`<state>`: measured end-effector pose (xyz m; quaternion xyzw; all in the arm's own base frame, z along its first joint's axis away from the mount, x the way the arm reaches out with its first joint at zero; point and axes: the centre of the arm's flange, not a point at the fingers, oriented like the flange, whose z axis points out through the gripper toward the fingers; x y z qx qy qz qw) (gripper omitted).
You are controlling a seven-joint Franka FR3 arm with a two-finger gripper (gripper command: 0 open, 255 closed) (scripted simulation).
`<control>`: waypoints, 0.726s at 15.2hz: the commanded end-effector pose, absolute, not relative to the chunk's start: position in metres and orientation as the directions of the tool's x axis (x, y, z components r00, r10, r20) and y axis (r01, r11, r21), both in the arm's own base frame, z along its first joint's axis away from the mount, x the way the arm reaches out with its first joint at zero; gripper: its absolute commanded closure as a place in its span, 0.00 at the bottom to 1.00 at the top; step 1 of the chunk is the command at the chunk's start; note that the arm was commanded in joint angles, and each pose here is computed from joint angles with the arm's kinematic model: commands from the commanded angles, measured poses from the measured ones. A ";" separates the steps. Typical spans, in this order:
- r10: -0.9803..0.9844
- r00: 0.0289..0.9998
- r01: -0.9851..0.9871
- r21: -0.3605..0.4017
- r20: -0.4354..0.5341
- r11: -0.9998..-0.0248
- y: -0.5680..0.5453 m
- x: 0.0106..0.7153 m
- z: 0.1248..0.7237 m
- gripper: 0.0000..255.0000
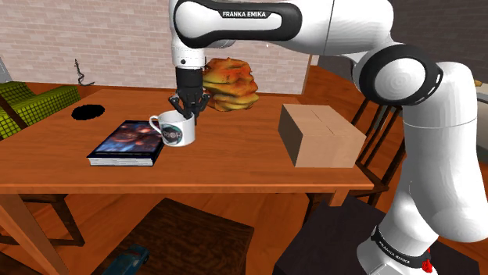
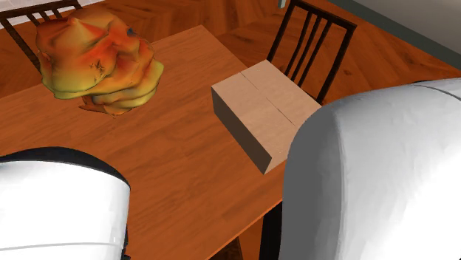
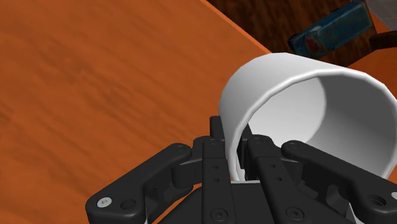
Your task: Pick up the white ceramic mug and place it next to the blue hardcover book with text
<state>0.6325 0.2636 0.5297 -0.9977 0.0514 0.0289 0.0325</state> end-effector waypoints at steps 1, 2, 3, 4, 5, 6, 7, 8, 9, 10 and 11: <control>-0.101 0.993 -0.105 -0.062 -0.060 -0.993 0.265 0.633 0.521 1.00; -0.101 0.993 -0.105 -0.062 -0.060 -0.993 0.265 0.633 0.515 1.00; -0.101 0.993 -0.105 -0.062 -0.060 -0.993 0.265 0.633 0.510 1.00; -0.101 0.993 -0.105 -0.062 -0.060 -0.993 0.265 0.633 0.505 1.00; -0.101 0.993 -0.105 -0.062 -0.060 -0.993 0.265 0.633 0.499 1.00; -0.101 0.993 -0.105 -0.062 -0.060 -0.993 0.265 0.633 0.494 1.00; -0.101 0.993 -0.105 -0.062 -0.060 -0.993 0.265 0.633 0.489 1.00; -0.101 0.993 -0.105 -0.062 -0.060 -0.993 0.265 0.633 0.484 1.00; -0.101 0.993 -0.105 -0.062 -0.060 -0.993 0.265 0.633 0.478 1.00; -0.101 0.993 -0.105 -0.062 -0.060 -0.993 0.265 0.633 0.473 1.00; -0.101 0.993 -0.105 -0.062 -0.060 -0.993 0.265 0.633 0.468 1.00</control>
